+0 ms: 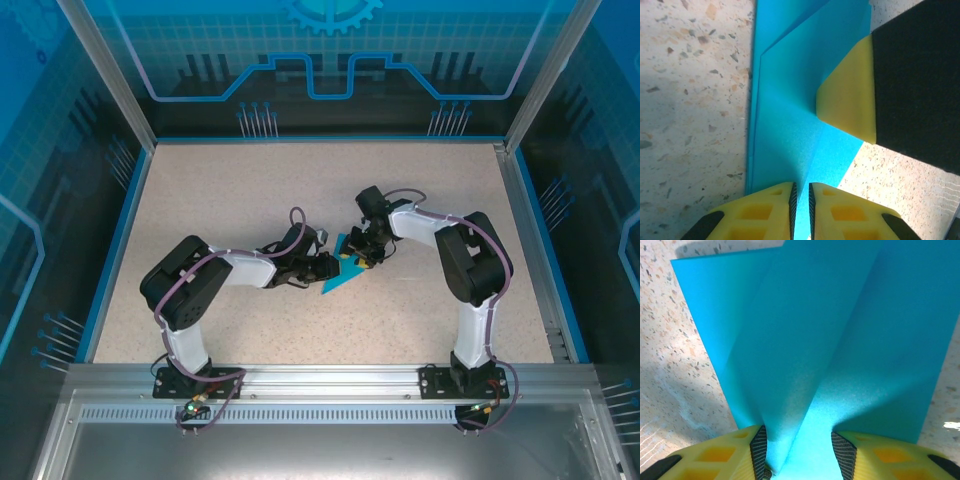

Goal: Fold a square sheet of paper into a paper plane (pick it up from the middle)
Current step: Fourth fold the wing at the center of the table.

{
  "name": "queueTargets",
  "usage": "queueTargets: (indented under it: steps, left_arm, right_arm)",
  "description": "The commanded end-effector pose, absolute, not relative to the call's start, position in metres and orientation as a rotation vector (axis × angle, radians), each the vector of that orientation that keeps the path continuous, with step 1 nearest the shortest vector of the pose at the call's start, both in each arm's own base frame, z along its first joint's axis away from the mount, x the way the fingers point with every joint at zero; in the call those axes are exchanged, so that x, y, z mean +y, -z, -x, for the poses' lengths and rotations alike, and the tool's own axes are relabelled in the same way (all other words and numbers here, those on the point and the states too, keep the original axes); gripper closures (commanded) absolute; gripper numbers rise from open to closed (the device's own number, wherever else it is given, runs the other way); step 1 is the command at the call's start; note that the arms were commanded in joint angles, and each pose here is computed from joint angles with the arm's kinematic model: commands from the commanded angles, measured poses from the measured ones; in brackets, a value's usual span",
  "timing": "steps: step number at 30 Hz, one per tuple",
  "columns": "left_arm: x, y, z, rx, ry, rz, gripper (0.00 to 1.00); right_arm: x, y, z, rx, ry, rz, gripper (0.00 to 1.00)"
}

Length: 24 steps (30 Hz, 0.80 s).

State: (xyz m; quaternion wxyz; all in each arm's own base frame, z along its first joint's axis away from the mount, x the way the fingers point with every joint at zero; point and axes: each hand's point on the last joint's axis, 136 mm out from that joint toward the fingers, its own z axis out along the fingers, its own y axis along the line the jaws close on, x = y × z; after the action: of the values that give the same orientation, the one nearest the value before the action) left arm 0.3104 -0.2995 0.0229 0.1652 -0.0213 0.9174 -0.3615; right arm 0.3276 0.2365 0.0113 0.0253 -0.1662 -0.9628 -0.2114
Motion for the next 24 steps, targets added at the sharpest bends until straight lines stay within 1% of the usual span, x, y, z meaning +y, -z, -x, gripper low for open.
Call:
queueTargets:
  steps: [1, 14, 20, 24]
  left_arm:
    - [-0.292, -0.015, -0.313, 2.639, 0.965, 0.076, 0.82]
    - [-0.293, -0.009, -0.311, 2.665, 0.971, 0.078, 0.83]
    - [-0.292, -0.004, -0.31, 2.689, 0.957, 0.081, 0.85]
    - [-0.29, 0.0, -0.307, 2.714, 0.937, 0.09, 0.87]
  right_arm:
    - [0.194, 0.054, -0.279, -2.883, 0.241, 0.547, 0.55]
    - [0.197, 0.051, -0.28, -2.884, 0.259, 0.541, 0.55]
    - [0.199, 0.047, -0.281, -2.888, 0.274, 0.53, 0.56]
    - [0.205, 0.038, -0.287, -2.905, 0.335, 0.507, 0.56]
